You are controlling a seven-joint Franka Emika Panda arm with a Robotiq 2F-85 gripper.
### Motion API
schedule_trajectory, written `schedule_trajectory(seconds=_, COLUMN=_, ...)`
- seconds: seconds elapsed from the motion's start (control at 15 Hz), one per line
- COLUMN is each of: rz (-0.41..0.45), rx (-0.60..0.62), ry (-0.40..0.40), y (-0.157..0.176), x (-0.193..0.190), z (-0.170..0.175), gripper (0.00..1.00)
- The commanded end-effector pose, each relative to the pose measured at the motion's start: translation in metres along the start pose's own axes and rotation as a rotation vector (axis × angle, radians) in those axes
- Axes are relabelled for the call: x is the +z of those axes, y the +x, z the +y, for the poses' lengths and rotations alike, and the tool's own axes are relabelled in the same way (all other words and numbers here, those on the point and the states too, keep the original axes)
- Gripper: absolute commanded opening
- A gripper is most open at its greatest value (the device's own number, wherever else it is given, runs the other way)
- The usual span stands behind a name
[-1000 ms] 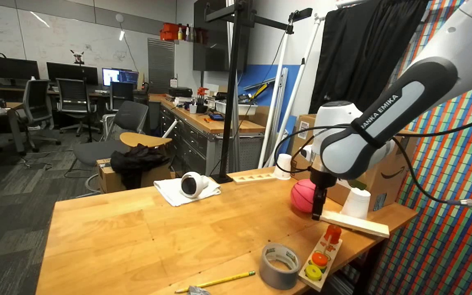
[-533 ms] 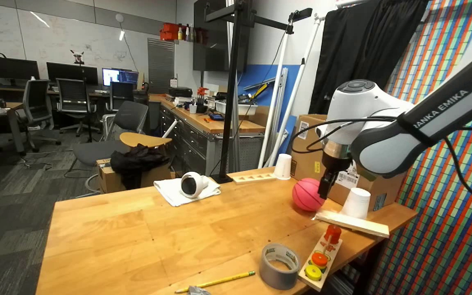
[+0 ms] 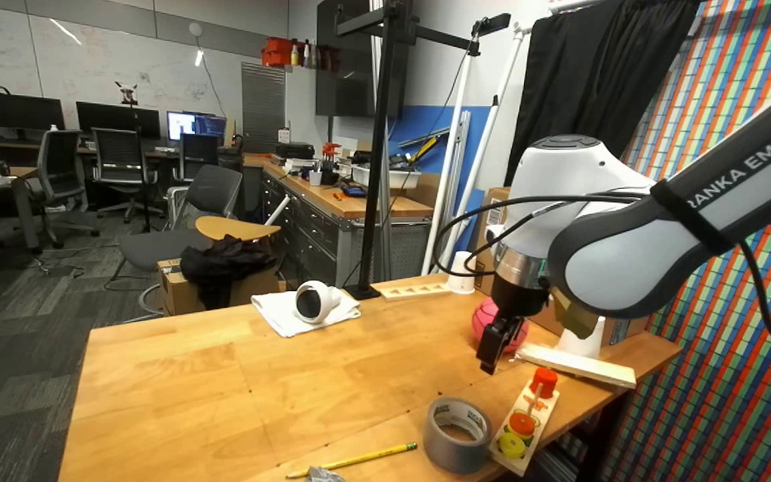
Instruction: Push the ball towards the box
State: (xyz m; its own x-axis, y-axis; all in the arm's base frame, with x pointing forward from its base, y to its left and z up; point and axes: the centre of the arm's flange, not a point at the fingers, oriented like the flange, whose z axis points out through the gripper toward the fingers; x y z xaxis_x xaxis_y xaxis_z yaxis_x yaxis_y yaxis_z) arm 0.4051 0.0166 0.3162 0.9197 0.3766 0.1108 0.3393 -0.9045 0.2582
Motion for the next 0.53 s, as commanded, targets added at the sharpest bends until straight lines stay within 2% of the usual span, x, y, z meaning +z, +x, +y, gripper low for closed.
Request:
schedule_trajectory(seconds=0.0, rz=0.114, rx=-0.148, ry=0.073, y=0.006, x=-0.020, z=-0.048, gripper=1.00)
schedule_trajectory(seconds=0.27, rz=0.152, rx=-0.269, ry=0.175, y=0.019, x=-0.009, z=-0.059, gripper=1.00)
schedule_trajectory(seconds=0.47, rz=0.144, rx=-0.280, ry=0.240, y=0.021, x=0.008, z=-0.048, gripper=1.00)
